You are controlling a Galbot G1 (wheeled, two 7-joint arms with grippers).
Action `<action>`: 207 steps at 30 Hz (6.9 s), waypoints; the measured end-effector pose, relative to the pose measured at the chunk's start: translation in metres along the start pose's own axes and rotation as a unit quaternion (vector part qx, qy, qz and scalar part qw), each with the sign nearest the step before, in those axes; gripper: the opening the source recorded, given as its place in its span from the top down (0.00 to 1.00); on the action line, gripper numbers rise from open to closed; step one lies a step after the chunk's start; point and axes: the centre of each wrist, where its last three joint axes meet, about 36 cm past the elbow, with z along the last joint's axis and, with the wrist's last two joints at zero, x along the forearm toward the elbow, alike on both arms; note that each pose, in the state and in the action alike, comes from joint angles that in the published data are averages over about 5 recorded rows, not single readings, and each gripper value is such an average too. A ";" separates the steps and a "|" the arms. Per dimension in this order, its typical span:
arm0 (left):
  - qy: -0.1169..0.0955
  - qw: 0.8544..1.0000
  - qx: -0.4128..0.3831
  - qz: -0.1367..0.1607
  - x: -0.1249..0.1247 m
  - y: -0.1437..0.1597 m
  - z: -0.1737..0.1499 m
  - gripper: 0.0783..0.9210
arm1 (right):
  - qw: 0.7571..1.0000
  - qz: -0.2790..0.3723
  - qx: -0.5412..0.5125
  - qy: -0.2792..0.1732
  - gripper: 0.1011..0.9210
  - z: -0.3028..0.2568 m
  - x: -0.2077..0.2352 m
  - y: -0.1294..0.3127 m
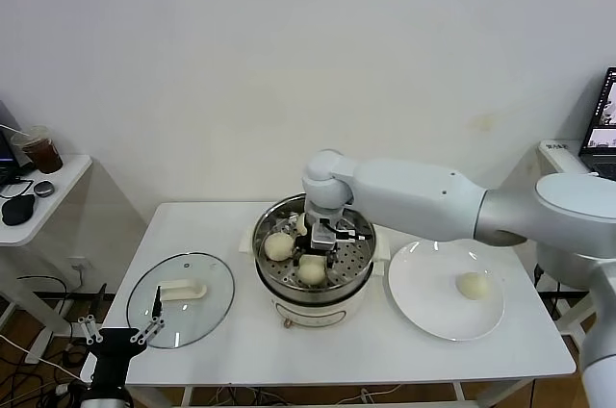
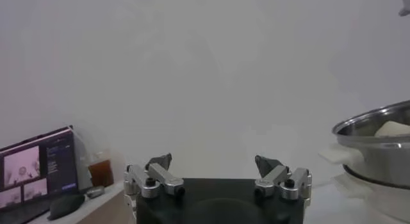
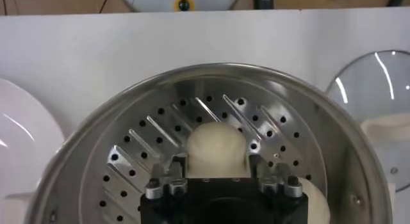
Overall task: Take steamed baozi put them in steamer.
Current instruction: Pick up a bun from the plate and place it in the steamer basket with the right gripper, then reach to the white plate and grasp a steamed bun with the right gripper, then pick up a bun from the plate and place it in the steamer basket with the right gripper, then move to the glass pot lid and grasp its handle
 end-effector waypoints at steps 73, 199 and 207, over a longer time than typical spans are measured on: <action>0.003 1.000 -0.005 0.020 -0.002 -0.005 0.002 0.12 | 0.739 -0.020 -0.666 0.105 0.27 0.005 -0.082 0.418; -0.025 0.995 -0.095 -0.027 -0.017 -0.016 0.024 0.12 | 0.291 0.750 -0.594 0.016 0.12 -0.245 -0.153 0.326; -0.018 0.941 -0.336 0.017 -0.013 0.022 0.063 0.12 | 0.159 0.734 -0.656 0.075 0.12 -0.313 -0.173 0.363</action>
